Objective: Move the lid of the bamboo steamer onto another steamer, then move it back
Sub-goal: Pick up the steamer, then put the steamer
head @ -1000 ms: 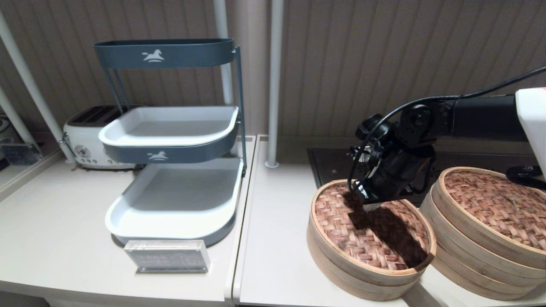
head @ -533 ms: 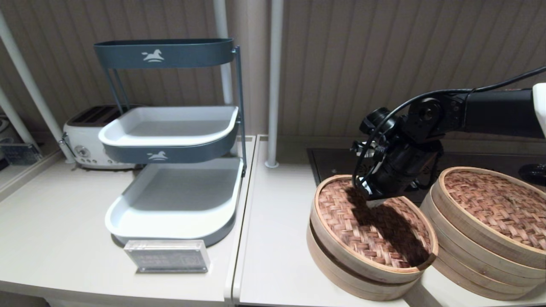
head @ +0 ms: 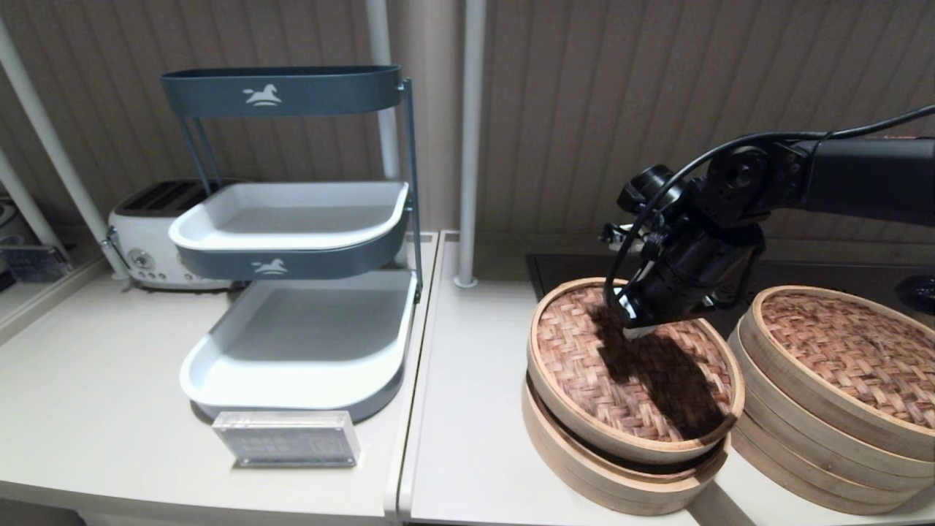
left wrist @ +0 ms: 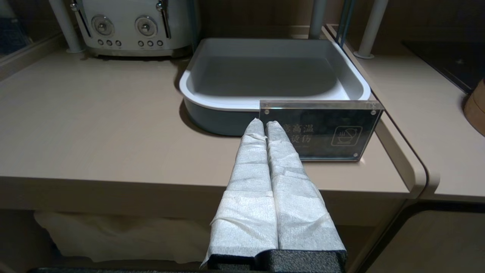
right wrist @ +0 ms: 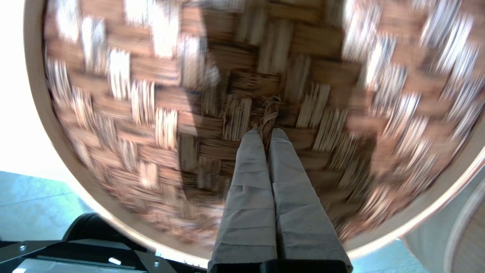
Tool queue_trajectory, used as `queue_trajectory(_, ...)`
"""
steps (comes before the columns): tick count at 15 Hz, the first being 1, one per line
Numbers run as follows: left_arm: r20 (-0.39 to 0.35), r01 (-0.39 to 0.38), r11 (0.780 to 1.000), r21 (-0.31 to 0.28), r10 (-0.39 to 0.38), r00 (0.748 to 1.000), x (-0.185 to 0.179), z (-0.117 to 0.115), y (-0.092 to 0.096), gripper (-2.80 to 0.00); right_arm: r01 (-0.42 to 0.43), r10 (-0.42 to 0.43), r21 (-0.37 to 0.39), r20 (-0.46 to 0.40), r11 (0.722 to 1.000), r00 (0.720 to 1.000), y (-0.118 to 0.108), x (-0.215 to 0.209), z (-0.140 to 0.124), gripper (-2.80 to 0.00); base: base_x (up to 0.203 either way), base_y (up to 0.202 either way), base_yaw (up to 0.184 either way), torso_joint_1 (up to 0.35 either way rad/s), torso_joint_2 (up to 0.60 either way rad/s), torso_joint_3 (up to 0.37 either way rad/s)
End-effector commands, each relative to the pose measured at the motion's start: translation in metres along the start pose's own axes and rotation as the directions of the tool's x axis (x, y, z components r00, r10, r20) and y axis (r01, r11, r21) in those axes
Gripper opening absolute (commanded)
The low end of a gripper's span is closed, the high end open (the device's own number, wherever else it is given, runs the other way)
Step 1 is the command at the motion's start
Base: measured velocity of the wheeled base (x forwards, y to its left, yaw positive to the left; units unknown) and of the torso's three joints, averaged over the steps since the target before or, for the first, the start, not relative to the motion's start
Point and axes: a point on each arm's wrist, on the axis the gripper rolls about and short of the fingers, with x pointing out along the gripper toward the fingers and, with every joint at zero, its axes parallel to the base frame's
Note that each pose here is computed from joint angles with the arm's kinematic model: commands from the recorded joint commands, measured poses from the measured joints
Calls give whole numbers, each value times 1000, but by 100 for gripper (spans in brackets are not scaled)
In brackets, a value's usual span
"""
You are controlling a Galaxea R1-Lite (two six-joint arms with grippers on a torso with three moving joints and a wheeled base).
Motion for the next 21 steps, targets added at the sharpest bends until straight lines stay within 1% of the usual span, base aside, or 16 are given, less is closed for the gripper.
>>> queue_trajectory(1, -25, 0, 1000, 0, 0, 1000, 2, -8, 0, -280, 1, -1, -7, 6, 1000, 1000, 0, -4, 1, -280, 0, 0, 0, 0, 0, 0)
queue_trajectory(4, -25, 0, 1000, 0, 0, 1000, 2, -8, 0, -280, 30, -29, -19, 16, 999, 999, 0, -8, 0, -280, 0, 0, 0, 0, 0, 0)
queue_trajectory(8, -25, 0, 1000, 0, 0, 1000, 2, -8, 0, -280, 37, -35, -45, 39, 998, 999, 0, -20, -3, -280, 0, 0, 0, 0, 0, 0)
queue_trajectory(11, -25, 0, 1000, 0, 0, 1000, 2, -8, 0, -280, 51, -48, -49, 56, 997, 997, -1, -28, -5, -280, 0, 0, 0, 0, 0, 0)
queue_trajectory(18, -25, 0, 1000, 0, 0, 1000, 2, -8, 0, -280, 108, -99, -104, 88, 989, 991, -2, -49, -12, -280, 0, 0, 0, 0, 0, 0)
queue_trajectory(21, -25, 0, 1000, 1, 0, 1000, 2, -8, 0, -280, 114, -103, -106, 99, 988, 990, -3, -56, -15, -280, 0, 0, 0, 0, 0, 0)
